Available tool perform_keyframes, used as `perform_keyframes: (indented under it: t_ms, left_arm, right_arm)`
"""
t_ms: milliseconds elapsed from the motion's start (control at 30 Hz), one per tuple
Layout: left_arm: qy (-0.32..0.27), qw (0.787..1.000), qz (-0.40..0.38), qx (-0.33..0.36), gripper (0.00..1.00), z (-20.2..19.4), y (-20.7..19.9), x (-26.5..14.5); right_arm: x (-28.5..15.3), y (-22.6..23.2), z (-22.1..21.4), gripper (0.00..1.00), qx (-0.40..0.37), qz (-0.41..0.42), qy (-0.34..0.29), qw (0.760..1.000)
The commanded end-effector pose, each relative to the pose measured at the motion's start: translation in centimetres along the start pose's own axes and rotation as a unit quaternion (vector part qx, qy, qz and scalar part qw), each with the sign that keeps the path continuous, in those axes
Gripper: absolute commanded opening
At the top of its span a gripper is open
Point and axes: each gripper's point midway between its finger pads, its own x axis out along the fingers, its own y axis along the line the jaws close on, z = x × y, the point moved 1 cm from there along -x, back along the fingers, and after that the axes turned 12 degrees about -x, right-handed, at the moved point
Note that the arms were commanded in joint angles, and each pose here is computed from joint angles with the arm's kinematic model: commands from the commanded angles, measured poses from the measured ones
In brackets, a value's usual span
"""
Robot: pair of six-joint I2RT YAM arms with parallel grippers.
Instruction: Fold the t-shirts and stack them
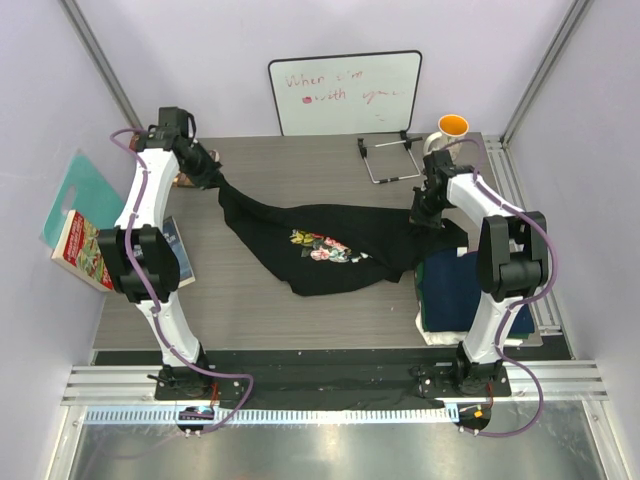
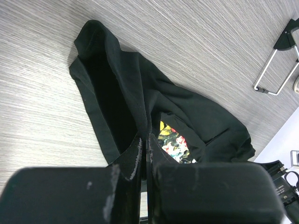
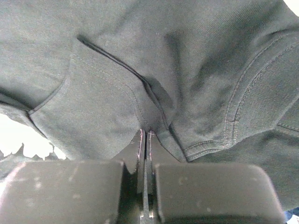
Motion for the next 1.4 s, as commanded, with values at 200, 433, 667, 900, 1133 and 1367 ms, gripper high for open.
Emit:
perform_keyframes:
  t_ms: [200,433,667,900,1133,1367]
  left_arm:
    - [0.000,1.000,-0.011,0.011,0.00,0.0,-0.6,-0.1]
    - [-0.003,1.000,-0.016,0.011,0.00,0.0,-1.0,-0.1]
    - [-0.031,0.999,-0.029,0.001,0.00,0.9,-2.1,-1.5]
    - [-0.126,0.984,-0.119,-0.042,0.00,4.4,-7.8,-7.5]
    - [-0.186,0.966,-0.171,-0.048,0.00,5.6,-10.3,-14.2]
    - [-0.263,0.939,-0.219,-0.026,0.00,5.3,-10.7,-23.4]
  right_arm:
    - [-3.3,1.0,3.2,0.01,-0.004,0.014,-0.060,0.998]
    - [-6.5,1.9,5.6,0.01,-0.003,0.023,-0.113,0.993]
    - [-10.5,3.5,9.1,0.01,-0.006,0.050,-0.176,0.983]
    - [-17.7,5.1,13.8,0.01,-0.009,0.068,-0.282,0.957]
    - [-29.9,6.2,18.1,0.01,-0.006,0.071,-0.431,0.899]
    - [-42.9,6.8,17.0,0.01,-0.043,0.069,-0.576,0.813]
